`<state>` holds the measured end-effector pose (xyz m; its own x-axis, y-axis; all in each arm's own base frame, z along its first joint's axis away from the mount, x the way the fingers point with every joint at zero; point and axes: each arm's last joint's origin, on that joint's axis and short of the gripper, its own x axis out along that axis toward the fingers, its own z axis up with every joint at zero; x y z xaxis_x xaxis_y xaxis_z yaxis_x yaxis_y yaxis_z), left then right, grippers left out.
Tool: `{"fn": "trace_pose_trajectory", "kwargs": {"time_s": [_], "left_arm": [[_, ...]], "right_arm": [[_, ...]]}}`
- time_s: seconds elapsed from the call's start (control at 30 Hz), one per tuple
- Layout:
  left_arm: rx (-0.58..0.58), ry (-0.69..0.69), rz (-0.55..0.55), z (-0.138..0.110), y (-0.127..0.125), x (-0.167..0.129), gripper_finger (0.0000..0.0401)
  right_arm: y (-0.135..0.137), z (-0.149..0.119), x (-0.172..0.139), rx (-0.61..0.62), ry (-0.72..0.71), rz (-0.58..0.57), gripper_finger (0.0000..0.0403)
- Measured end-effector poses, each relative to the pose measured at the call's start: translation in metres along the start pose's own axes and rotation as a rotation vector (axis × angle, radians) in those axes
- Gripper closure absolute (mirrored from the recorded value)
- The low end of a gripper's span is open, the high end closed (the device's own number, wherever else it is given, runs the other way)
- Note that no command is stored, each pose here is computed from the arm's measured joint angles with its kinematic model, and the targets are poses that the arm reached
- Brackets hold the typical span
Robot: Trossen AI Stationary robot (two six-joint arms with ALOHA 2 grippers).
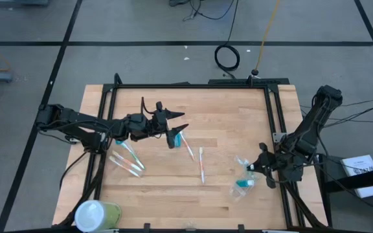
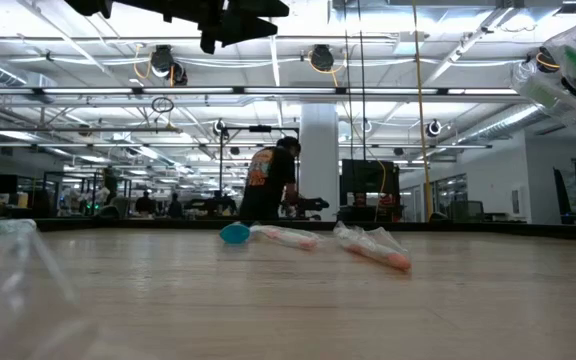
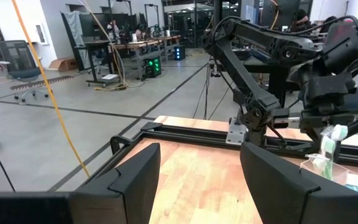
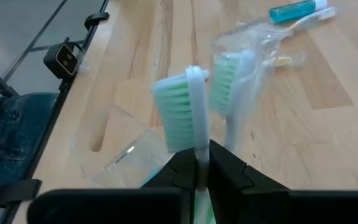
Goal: Pick & Place toothbrushing station
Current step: Put the green toothbrush into the top section of the transparent organizer, then adjust the toothbrushes and the mouthwash on the table
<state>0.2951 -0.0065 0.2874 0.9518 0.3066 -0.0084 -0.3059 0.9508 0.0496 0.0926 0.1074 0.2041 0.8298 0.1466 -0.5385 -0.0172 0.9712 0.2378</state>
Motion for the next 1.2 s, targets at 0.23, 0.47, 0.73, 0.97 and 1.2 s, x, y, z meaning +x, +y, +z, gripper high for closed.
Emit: {"fn": "trace_pose_trajectory", "kwargs": {"time_s": [0.23, 0.47, 0.73, 0.97, 1.2], "left_arm": [[0.000, 0.000, 0.000, 0.000, 0.000, 0.000, 0.0171], [0.000, 0.000, 0.000, 0.000, 0.000, 0.000, 0.0171], [-0.008, 0.001, -0.002, 0.000, 0.000, 0.000, 0.0171], [-0.014, 0.002, -0.005, 0.000, 0.000, 0.000, 0.0171], [-0.035, 0.036, -0.005, -0.004, 0.000, 0.000, 0.0171]], "right_arm": [[0.003, 0.000, 0.001, 0.016, 0.016, 0.060, 0.0370], [0.004, 0.002, 0.000, 0.027, -0.004, 0.075, 0.0331], [0.001, 0.007, -0.006, 0.027, -0.058, 0.077, 0.0270], [-0.006, 0.022, -0.023, -0.004, -0.226, 0.088, 0.0258], [-0.014, 0.023, -0.032, 0.001, -0.244, 0.105, 0.0265]]}}
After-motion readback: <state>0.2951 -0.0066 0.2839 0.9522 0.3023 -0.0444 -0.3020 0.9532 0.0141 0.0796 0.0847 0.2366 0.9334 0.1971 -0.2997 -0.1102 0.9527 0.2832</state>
